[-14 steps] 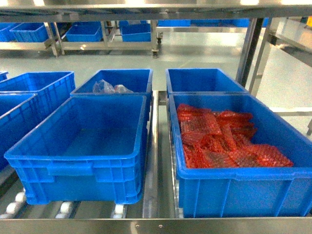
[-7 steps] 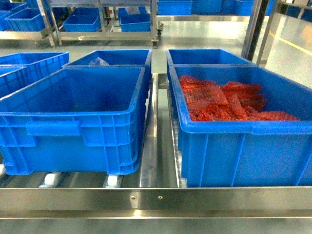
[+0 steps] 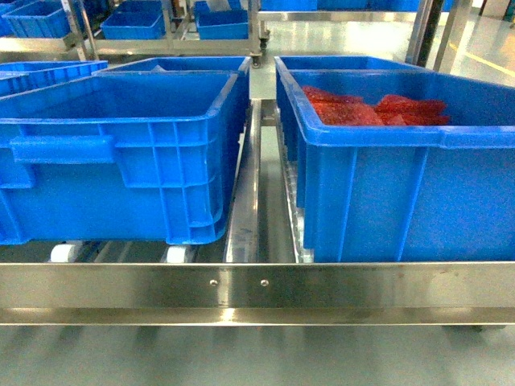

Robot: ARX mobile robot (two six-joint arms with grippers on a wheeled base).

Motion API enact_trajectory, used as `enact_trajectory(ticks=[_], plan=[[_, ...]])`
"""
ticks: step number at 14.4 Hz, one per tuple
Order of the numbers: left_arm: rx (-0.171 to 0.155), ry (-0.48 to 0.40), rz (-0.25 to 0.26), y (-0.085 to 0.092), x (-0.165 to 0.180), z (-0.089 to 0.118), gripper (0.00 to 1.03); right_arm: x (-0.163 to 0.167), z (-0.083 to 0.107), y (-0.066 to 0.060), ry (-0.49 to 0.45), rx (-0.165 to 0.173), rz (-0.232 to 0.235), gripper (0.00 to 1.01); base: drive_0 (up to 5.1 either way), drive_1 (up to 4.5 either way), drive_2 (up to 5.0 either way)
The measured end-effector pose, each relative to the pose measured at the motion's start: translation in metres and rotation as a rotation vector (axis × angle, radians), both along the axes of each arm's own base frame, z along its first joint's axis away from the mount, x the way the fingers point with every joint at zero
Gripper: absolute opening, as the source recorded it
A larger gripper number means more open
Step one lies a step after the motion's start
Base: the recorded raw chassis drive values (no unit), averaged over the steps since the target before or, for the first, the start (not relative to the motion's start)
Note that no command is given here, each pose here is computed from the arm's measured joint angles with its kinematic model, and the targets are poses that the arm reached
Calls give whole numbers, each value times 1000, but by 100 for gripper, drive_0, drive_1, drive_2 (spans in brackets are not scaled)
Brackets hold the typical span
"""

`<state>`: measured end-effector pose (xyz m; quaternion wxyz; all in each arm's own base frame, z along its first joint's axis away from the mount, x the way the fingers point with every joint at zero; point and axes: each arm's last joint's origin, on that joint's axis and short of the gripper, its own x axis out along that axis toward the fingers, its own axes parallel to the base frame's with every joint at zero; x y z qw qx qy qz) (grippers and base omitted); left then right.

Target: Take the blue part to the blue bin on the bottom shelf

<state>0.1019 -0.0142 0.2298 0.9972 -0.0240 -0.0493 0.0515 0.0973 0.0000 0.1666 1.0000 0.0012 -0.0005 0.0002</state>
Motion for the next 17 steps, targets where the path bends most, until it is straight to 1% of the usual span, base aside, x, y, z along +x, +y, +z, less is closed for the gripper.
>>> enact_trajectory(ticks=[2,11,17], plan=[[0,0,0,0,0,0,44,0,0,0,0,0,0,98,0,0,0],[-1,-4,0,0,0,0,44,0,0,0,-2,0,0,98,-1,430,-431],[0,1,0,0,0,0,44,0,0,0,0,0,0,98,0,0,0]])
